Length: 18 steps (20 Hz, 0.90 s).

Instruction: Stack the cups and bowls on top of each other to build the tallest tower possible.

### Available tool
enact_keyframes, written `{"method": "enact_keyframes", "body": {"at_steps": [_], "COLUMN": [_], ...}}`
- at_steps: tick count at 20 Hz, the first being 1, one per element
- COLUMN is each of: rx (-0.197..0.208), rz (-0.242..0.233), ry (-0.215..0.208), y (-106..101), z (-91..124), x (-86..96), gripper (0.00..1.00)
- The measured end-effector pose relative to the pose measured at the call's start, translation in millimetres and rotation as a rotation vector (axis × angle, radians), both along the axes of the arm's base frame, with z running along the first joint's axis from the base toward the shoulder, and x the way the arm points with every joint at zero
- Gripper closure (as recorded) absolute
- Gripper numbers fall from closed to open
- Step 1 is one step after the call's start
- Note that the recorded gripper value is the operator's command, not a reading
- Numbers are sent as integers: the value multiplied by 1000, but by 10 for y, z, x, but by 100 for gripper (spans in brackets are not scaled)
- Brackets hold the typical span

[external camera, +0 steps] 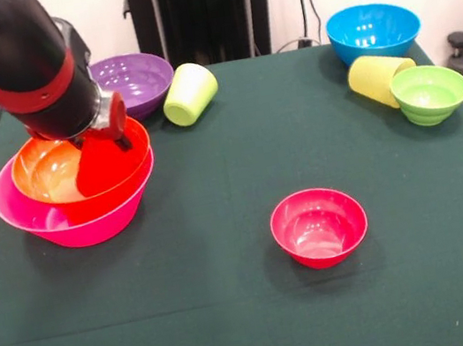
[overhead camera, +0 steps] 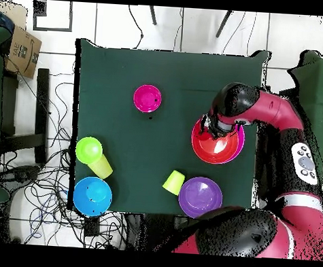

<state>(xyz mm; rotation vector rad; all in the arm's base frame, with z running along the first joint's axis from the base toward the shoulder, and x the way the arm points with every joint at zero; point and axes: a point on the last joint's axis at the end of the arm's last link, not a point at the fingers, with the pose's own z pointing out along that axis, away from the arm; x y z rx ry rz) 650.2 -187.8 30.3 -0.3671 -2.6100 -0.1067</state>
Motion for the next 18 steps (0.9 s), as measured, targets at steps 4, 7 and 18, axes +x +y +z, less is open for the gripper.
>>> {"method": "enact_keyframes", "body": {"at_steps": [4, 7, 18], "rx": [2, -6, -47], "rz": [34, 55, 90], "ry": [17, 27, 21], "y": [-128, -216, -512], "z": [106, 179, 541], "x": [21, 31, 107], "gripper": [0, 0, 0]}}
